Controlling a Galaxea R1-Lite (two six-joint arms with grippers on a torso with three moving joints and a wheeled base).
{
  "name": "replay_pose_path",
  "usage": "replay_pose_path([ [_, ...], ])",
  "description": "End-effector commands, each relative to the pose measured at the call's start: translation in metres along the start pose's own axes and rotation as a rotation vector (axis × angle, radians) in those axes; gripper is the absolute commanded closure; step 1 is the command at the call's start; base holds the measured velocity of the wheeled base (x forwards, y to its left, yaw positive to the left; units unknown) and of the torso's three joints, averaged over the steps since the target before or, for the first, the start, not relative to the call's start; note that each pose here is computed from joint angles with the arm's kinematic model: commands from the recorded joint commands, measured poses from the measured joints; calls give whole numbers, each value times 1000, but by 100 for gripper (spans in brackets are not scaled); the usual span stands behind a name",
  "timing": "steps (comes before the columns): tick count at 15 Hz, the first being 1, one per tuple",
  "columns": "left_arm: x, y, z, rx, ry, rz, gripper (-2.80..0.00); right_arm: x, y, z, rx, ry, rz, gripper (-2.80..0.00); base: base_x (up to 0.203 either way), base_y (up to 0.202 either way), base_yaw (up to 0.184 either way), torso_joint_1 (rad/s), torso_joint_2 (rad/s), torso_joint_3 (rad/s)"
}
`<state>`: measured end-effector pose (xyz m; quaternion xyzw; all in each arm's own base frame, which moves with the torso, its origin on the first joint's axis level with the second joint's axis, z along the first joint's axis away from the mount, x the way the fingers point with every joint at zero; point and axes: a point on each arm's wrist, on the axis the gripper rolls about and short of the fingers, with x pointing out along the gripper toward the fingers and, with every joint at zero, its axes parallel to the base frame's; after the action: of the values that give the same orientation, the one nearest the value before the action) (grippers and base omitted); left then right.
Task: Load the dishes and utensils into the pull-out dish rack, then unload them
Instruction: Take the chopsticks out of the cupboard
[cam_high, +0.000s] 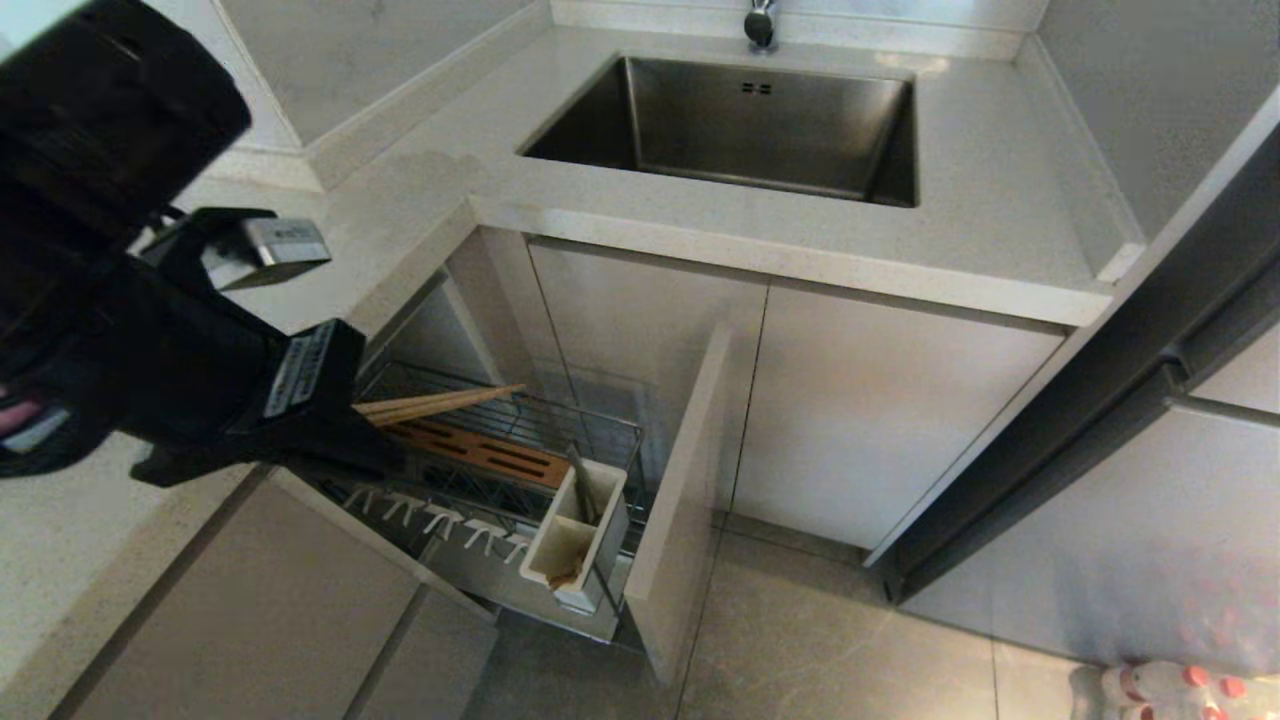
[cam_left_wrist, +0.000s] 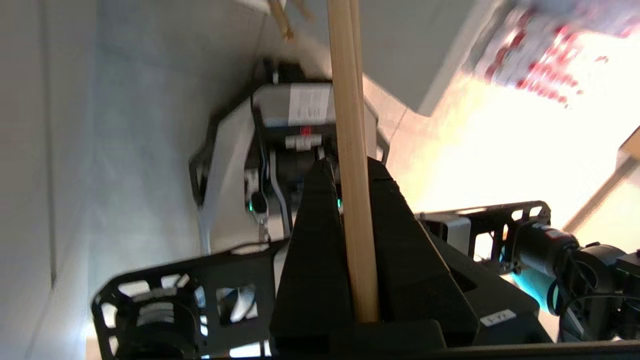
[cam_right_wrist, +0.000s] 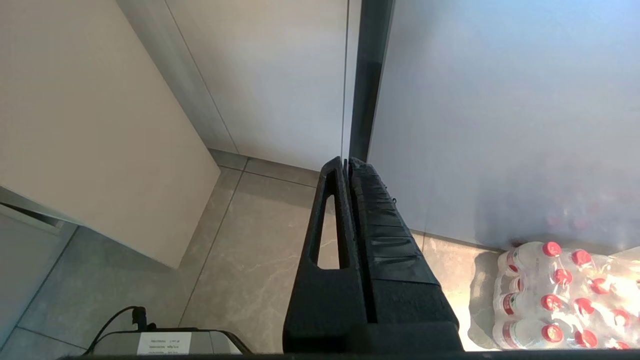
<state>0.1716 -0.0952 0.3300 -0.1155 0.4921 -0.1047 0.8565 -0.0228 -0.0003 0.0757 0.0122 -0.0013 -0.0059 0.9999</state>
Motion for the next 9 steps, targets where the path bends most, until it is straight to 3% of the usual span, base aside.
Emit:
replay_pose_path([
  [1,-28,5,-11,5,-74,-34,0,0,0,0,0,0,0,0,0,0,0,0,0,0],
  [4,-54,11,-20,2,-204,9,0,0,0,0,0,0,0,0,0,0,0,0,0,0],
  [9,-80,22,-26,-56,-405,168,0,0,0,0,0,0,0,0,0,0,0,0,0,0],
])
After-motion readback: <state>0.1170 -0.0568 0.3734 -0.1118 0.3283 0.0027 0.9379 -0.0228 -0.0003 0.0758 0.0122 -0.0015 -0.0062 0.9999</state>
